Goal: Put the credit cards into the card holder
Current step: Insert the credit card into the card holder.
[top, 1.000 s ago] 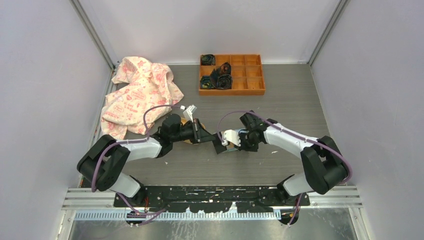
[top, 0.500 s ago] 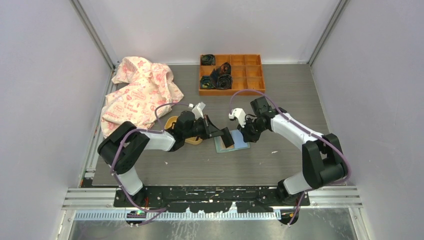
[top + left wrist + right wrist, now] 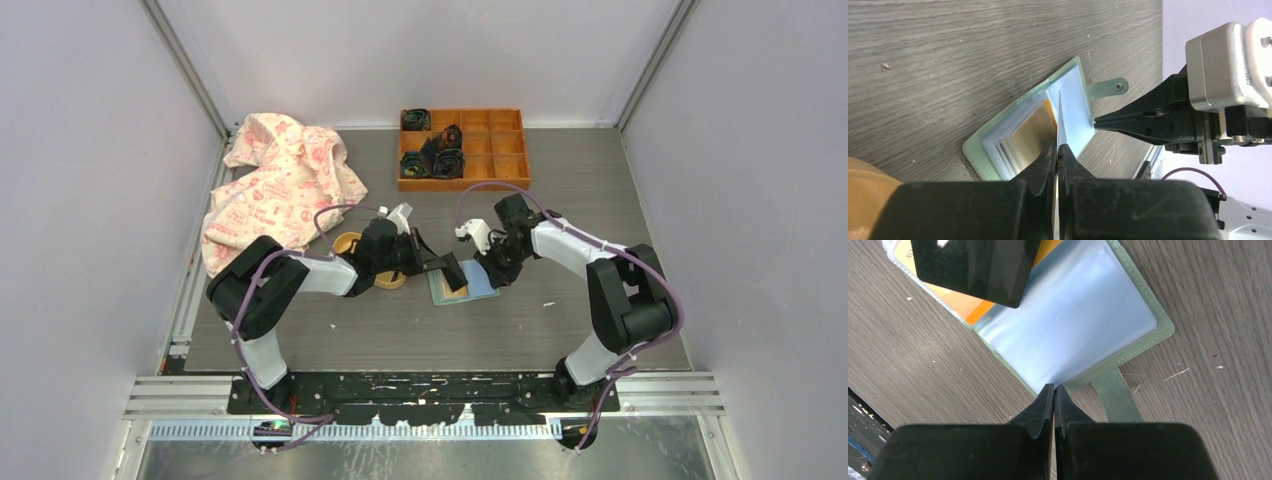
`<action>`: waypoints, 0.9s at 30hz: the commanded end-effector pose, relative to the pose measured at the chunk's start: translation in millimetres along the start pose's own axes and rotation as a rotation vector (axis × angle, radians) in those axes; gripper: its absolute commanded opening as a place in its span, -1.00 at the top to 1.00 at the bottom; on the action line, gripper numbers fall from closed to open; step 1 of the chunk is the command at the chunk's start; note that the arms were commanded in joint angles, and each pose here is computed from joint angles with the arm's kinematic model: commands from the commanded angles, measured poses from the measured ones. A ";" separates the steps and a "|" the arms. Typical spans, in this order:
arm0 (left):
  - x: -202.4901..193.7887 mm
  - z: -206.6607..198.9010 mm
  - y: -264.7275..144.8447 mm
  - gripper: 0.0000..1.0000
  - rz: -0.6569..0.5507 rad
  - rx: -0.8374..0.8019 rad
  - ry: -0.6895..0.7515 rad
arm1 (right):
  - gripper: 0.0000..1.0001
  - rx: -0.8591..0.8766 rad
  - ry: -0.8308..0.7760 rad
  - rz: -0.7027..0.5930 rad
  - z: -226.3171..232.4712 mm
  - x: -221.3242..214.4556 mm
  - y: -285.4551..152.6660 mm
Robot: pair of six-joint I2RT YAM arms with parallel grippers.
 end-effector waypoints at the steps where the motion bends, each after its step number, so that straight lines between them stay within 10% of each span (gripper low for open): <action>1: 4.6 -7.0 8.6 1.00 -0.005 -0.004 0.012 | 0.87 -0.031 0.013 0.000 -7.0 9.2 -3.1; 27: -8.5 -14.5 20.5 1.00 0.120 0.083 0.024 | 0.87 -0.033 0.016 0.026 -5.7 10.0 -0.4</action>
Point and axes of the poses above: each gripper's point midway between its finger pads, its own y axis out along the fingers, its own z axis along the line the jaws close on, x = y × z, the point moved 4 cm from there along -y, back along the fingers, and after that the axes turned 7 degrees about y, right-handed, at the moved point
